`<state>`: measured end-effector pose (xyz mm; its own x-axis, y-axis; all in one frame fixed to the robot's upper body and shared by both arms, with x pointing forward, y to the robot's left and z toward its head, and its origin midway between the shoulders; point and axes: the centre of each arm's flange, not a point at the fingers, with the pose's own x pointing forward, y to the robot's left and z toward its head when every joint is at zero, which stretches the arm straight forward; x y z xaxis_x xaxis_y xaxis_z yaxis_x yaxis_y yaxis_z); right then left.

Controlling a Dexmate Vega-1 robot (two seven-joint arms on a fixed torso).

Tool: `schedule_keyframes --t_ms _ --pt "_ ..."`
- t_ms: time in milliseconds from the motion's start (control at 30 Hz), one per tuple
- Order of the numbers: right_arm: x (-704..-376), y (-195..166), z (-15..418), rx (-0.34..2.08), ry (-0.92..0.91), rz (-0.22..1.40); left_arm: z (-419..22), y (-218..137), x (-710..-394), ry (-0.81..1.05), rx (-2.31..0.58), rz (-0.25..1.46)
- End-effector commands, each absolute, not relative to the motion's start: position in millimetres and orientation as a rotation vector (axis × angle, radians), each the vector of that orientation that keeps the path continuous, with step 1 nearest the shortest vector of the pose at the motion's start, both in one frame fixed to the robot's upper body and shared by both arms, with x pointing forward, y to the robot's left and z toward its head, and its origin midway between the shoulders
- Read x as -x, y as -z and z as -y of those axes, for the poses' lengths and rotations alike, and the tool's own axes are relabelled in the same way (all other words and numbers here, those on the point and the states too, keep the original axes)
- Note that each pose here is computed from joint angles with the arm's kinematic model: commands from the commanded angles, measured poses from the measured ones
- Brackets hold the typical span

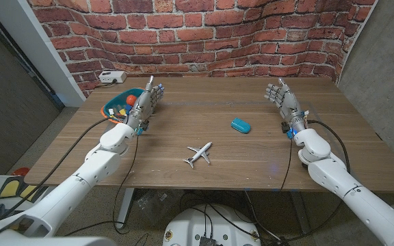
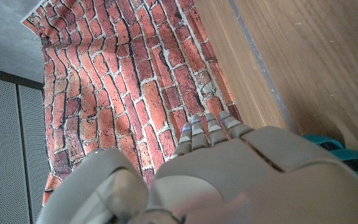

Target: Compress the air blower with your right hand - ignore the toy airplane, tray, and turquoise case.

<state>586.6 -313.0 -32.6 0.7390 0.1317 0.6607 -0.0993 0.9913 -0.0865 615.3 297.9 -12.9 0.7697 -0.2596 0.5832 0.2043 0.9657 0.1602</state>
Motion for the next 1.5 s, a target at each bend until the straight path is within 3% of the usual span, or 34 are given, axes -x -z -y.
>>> schedule_keyframes --t_ms 33,1500 --pt "-566 37 325 0.096 -0.115 0.733 -294 15 -620 0.266 -0.119 0.619" --pt "-494 74 373 0.124 -0.03 0.744 -269 19 -624 0.261 -0.103 0.654"
